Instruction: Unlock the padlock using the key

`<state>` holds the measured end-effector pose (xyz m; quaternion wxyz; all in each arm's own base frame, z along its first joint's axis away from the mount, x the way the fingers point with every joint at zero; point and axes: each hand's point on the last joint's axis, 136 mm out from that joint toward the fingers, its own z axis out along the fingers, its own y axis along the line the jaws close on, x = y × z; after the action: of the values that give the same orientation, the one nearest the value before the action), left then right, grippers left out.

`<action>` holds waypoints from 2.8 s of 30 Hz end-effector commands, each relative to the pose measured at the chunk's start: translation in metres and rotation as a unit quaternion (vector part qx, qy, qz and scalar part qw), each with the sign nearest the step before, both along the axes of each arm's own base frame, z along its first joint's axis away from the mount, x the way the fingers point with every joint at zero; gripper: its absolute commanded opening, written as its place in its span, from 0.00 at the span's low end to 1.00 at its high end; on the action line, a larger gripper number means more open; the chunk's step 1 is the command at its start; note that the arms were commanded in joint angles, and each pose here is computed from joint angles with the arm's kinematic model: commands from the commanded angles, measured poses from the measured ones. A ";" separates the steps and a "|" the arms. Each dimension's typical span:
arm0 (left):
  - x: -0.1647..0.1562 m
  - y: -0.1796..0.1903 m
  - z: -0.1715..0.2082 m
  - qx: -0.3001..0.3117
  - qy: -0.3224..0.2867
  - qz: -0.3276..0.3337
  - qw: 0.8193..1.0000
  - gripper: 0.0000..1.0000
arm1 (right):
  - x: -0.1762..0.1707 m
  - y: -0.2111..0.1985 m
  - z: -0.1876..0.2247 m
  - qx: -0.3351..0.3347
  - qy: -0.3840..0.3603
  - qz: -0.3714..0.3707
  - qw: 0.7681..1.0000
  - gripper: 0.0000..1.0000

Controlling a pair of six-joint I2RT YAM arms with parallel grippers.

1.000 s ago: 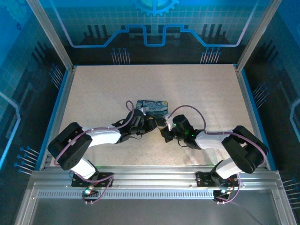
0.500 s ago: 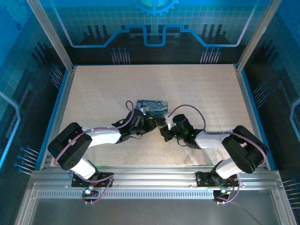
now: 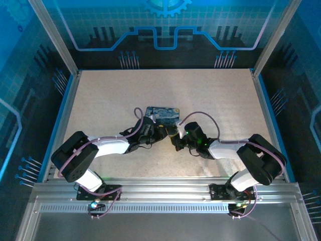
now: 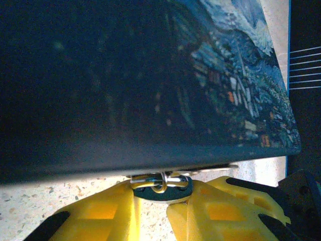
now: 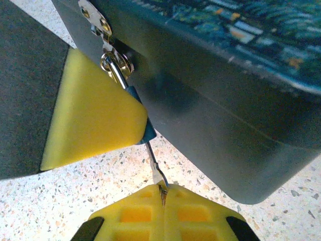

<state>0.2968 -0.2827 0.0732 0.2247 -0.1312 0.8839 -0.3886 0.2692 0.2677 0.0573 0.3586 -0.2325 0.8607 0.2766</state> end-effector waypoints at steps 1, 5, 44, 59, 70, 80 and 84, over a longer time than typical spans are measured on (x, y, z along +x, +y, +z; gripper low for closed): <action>0.002 -0.012 0.023 -0.030 -0.014 -0.009 0.999 0.26 | 0.012 0.017 0.030 0.051 -0.052 -0.002 0.997 0.01; 0.001 -0.013 0.024 -0.032 -0.012 -0.010 0.999 0.26 | 0.014 0.023 0.034 0.054 -0.061 0.006 0.997 0.01; -0.008 -0.017 0.016 -0.062 0.023 -0.004 0.998 0.26 | 0.016 0.033 0.031 0.087 -0.013 -0.011 0.996 0.00; -0.011 -0.013 0.006 -0.061 0.027 0.005 0.998 0.35 | -0.010 0.024 -0.006 0.065 0.115 -0.041 0.990 0.00; -0.018 0.006 0.008 -0.047 0.024 0.025 0.998 0.56 | -0.020 0.021 -0.019 0.057 0.170 -0.059 0.982 0.00; -0.024 0.027 0.006 -0.056 0.034 0.047 0.997 0.57 | -0.024 0.033 -0.004 0.112 0.210 -0.068 0.969 0.00; -0.026 0.028 0.001 -0.061 0.041 0.052 0.996 0.57 | -0.026 0.036 -0.002 0.122 0.242 -0.081 0.959 0.00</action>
<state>0.2727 -0.2581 0.0737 0.2015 -0.1971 0.8639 -0.4174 0.2471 0.2896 0.0414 0.2089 -0.0564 0.9035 0.3699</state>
